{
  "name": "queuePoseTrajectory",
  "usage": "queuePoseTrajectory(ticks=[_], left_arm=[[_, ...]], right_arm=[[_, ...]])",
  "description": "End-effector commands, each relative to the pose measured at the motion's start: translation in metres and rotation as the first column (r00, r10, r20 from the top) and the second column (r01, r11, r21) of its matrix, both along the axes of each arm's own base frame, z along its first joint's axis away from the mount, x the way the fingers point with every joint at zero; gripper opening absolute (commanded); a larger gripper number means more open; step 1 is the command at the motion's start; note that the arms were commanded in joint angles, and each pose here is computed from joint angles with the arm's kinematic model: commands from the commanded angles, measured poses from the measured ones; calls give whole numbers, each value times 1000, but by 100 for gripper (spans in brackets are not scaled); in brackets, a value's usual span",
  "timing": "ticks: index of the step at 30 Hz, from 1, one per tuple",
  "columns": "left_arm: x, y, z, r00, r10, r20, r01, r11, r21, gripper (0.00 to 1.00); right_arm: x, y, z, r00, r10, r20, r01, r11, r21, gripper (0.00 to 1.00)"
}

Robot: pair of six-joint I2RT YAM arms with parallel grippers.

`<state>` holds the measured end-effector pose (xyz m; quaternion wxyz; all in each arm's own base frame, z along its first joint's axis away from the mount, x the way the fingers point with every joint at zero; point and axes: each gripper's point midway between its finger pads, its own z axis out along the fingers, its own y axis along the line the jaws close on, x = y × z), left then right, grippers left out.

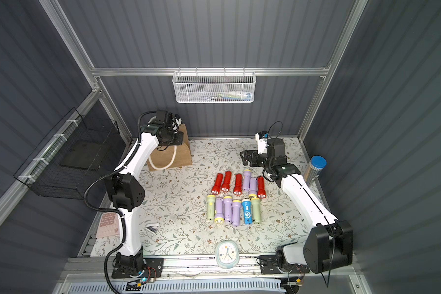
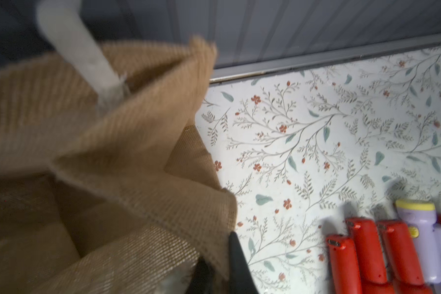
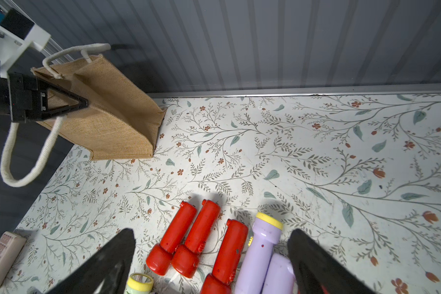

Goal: Put the flashlights into the tote bags
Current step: Move the canvas bag to the center of the board.

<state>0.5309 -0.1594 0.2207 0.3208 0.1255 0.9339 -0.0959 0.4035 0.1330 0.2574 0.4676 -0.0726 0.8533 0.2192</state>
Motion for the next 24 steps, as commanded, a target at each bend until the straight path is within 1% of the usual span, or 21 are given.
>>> queuePoseTrajectory(ticks=[1, 3, 5, 8, 12, 14, 17, 18, 22, 24], left_arm=[[-33, 4, 14, 994, -106, -8, 106, 993, 52, 0], [-52, 0, 17, 985, -169, -16, 170, 984, 52, 0], [-77, -10, 18, 966, -257, -38, 258, 966, 33, 0], [-114, -18, 16, 942, -328, -65, 330, 944, 21, 0], [-159, -16, 10, 922, -371, -111, 376, 926, 28, 0], [-184, -17, 9, 906, -406, -125, 409, 912, 6, 0], [-214, -20, 10, 889, -442, -123, 442, 897, -27, 0], [-227, -19, 9, 882, -450, -143, 449, 893, -37, 0], [-259, -15, 5, 871, -465, -157, 460, 885, -70, 0], [-275, -18, 5, 857, -489, -161, 476, 872, -113, 0]], right_arm=[[-7, 16, 10, 998, 67, -2, -67, 997, 41, 94], [-11, 26, 13, 993, 115, -14, -114, 991, 64, 94], [-15, 38, 16, 987, 160, -22, -158, 984, 78, 93], [-23, 57, 24, 972, 235, -23, -232, 969, 90, 93], [-40, 88, 37, 936, 352, -12, -348, 930, 118, 93], [-49, 102, 45, 916, 402, -1, -398, 907, 140, 92], [-60, 118, 54, 889, 459, 8, -453, 875, 172, 92], [-65, 123, 57, 878, 479, 14, -474, 862, 181, 92], [-80, 144, 56, 837, 548, 5, -539, 821, 189, 92], [-85, 155, 52, 818, 575, -17, -563, 805, 188, 92]])
